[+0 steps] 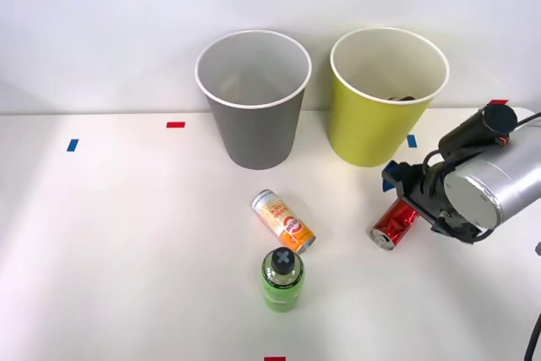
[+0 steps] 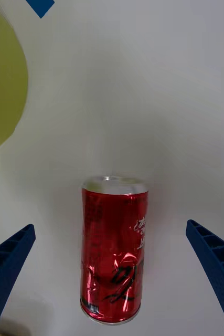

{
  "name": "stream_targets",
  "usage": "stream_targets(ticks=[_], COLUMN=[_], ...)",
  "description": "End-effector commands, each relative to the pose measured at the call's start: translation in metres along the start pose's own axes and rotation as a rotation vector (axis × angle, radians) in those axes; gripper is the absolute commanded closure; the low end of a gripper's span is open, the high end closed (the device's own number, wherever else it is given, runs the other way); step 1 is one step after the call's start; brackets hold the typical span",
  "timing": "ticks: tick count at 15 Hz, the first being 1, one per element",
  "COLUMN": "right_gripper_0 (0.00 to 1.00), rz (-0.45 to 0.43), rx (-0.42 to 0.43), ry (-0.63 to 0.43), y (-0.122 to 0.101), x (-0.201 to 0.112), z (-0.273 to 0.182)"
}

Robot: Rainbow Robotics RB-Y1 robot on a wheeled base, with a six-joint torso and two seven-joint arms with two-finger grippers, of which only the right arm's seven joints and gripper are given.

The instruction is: Put cans in the gray bin, plastic bottles in the light green bin

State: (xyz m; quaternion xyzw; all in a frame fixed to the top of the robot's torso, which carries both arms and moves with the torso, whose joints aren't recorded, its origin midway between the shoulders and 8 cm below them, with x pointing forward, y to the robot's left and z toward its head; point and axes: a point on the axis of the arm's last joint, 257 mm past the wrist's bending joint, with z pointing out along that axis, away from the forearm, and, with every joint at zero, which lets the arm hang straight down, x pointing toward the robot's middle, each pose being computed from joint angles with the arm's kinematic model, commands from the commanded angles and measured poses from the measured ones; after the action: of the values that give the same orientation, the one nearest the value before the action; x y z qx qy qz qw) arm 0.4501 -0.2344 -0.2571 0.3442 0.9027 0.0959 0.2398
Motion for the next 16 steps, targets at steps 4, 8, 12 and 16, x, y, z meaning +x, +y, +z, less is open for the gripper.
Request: stream_targets(ticks=[4,8,12,16], right_gripper_0=[0.0,0.0,0.0,0.0], rz=[0.018,0.035,0.009,-0.015], rx=[0.014,0.033,0.089,0.11], ry=[0.037,0.029,-0.011,-0.013], y=[-0.002,0.003,-0.008,-0.014], x=[0.006,0.006,0.0,0.0], z=[0.008,0.021,0.033,0.035])
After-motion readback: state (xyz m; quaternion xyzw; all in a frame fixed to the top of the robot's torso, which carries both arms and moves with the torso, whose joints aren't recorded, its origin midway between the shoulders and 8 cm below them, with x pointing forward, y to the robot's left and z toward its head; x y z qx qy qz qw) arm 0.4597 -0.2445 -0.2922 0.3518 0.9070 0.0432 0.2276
